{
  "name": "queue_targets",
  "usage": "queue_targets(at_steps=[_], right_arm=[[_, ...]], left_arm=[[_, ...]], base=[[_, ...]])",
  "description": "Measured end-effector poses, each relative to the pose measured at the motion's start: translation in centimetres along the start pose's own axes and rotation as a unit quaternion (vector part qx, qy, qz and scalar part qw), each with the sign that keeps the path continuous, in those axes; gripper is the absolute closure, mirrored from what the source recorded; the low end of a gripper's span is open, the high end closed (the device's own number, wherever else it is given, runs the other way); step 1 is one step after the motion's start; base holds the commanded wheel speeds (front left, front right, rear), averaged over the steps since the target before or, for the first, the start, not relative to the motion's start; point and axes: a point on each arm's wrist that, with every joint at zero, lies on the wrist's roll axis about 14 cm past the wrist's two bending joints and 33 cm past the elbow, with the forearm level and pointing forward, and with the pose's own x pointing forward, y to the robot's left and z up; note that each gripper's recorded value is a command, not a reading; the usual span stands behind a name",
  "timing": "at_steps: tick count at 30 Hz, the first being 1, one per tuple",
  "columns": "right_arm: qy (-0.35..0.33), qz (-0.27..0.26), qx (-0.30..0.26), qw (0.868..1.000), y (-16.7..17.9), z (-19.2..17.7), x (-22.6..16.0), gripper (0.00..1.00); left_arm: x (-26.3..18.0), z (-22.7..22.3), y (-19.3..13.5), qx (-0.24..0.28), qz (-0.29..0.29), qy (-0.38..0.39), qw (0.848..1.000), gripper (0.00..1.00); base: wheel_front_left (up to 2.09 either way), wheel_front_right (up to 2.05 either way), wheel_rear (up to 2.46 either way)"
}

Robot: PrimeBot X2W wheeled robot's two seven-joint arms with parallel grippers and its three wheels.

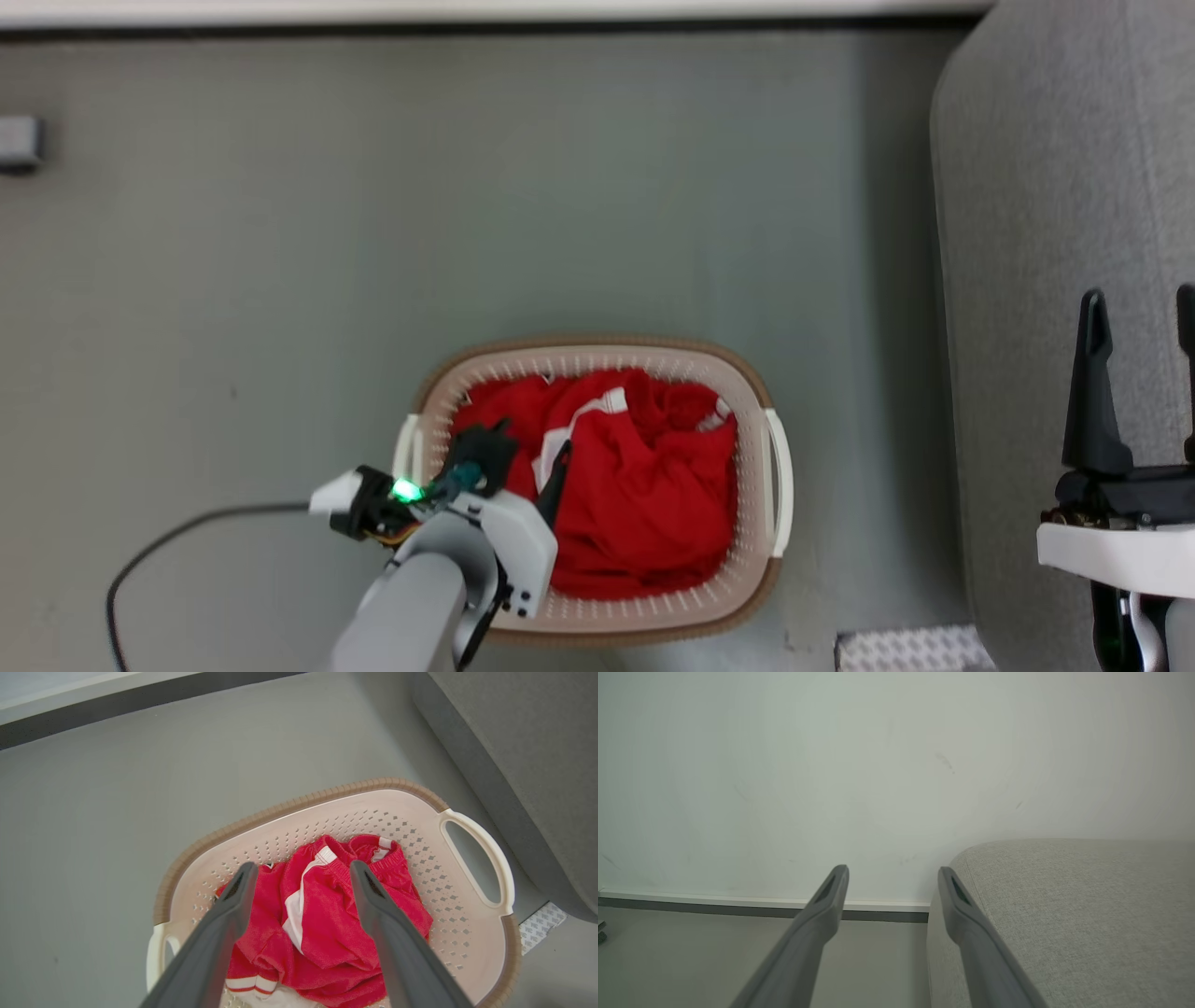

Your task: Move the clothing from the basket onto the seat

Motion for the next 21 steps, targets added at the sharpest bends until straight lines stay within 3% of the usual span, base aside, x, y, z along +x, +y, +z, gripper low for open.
queue_targets(at_steps=[7,21], right_arm=[[0.014,-0.004,-0.014,1.0,-0.8,-2.4,1.7,0.0],[0.048,-0.01,-0.052,0.997,-2.3,-6.1,2.2,0.0]], left_arm=[[4.4,-5.4,-0.9,-0.004,-0.03,0.104,0.994,0.0],[11.5,-11.1,-1.7,-0.024,-0.045,0.17,0.984,0.0]], base=[[0.0,0.0,0.0],[0.0,0.0,0.0]])
